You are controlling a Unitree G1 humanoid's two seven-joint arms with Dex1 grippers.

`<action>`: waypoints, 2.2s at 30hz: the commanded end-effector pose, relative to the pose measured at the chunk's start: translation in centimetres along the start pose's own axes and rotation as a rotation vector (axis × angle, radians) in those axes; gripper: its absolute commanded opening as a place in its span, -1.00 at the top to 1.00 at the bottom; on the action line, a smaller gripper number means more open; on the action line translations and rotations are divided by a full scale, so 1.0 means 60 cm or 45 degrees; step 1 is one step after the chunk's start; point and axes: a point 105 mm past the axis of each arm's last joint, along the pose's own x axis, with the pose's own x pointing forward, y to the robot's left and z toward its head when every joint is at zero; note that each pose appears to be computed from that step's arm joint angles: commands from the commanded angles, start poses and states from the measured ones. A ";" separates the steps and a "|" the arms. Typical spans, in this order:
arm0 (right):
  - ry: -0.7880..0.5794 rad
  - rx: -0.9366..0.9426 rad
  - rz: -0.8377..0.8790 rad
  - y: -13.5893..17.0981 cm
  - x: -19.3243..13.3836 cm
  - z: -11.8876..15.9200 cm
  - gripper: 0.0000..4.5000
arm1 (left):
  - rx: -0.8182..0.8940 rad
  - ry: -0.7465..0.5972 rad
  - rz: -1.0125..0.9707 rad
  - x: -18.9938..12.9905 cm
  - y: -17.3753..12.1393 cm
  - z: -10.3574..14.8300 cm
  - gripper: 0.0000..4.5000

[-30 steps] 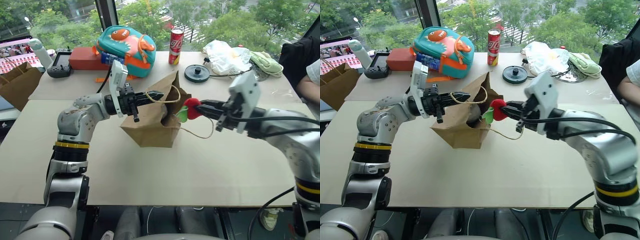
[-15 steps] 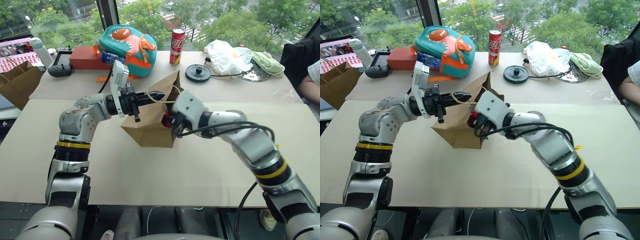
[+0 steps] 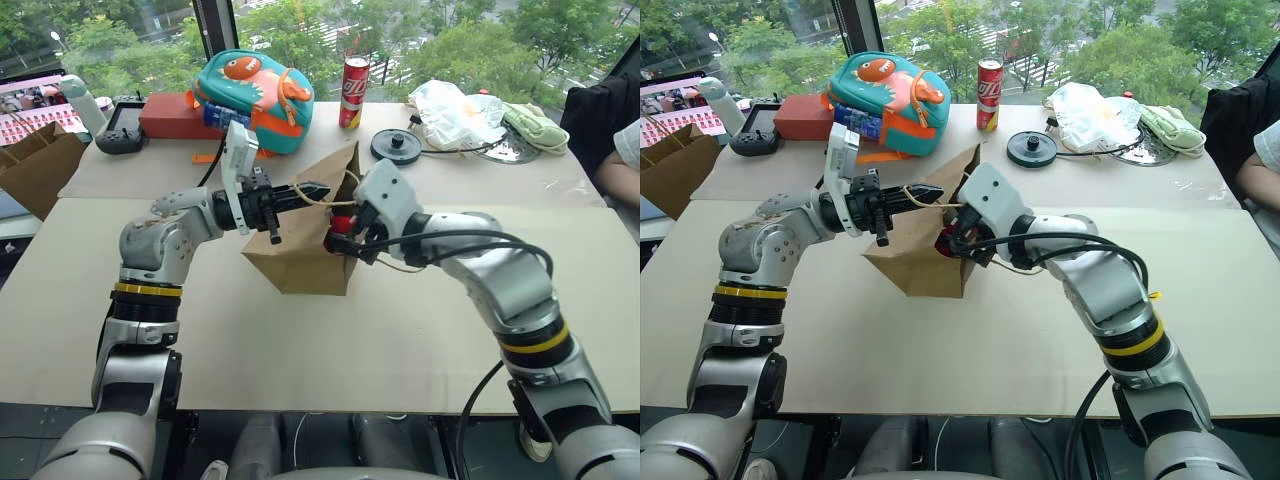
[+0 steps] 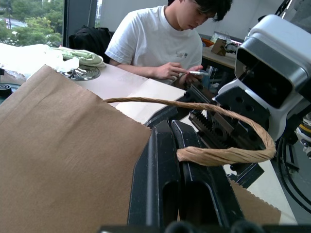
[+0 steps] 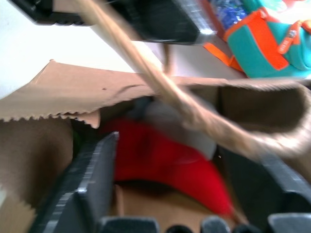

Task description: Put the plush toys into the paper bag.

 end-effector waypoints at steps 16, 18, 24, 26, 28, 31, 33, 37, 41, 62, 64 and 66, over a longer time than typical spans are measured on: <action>0.083 0.116 0.042 0.021 -0.072 -0.059 -0.97 | 0.083 -0.032 -0.032 0.005 -0.004 0.026 1.00; 0.113 0.116 0.031 0.019 -0.067 -0.070 -0.97 | 0.085 -0.031 -0.032 0.005 -0.004 0.027 1.00; 0.136 0.112 0.033 0.019 -0.063 -0.080 -0.22 | 0.087 -0.029 -0.030 0.004 -0.003 0.028 1.00; 0.143 0.113 0.037 0.020 -0.062 -0.083 0.10 | 0.088 -0.028 -0.030 0.004 -0.004 0.028 1.00; 0.148 0.115 0.046 0.023 -0.063 -0.085 0.41 | 0.088 -0.028 -0.029 0.003 -0.004 0.028 1.00; 0.156 0.120 0.060 0.025 -0.065 -0.089 0.85 | 0.087 -0.026 -0.028 0.003 -0.004 0.028 1.00; 0.161 0.117 0.069 0.027 -0.067 -0.090 0.99 | 0.087 -0.026 -0.027 0.002 -0.004 0.028 1.00; 0.174 0.111 0.075 0.026 -0.072 -0.093 0.99 | 0.086 -0.025 -0.027 0.002 -0.004 0.027 1.00; 0.180 0.101 0.070 0.024 -0.073 -0.094 0.99 | 0.085 -0.026 -0.027 0.002 -0.004 0.027 1.00; 0.015 -0.010 -0.029 0.023 -0.077 0.014 0.99 | 0.000 -0.197 0.198 0.004 0.015 0.011 1.00; 0.032 -0.021 -0.033 0.029 -0.066 0.015 0.99 | -0.023 -0.206 0.252 0.000 0.019 0.001 1.00; 0.049 -0.028 -0.040 0.032 -0.059 0.014 0.99 | -0.049 -0.208 0.291 -0.004 0.020 -0.007 1.00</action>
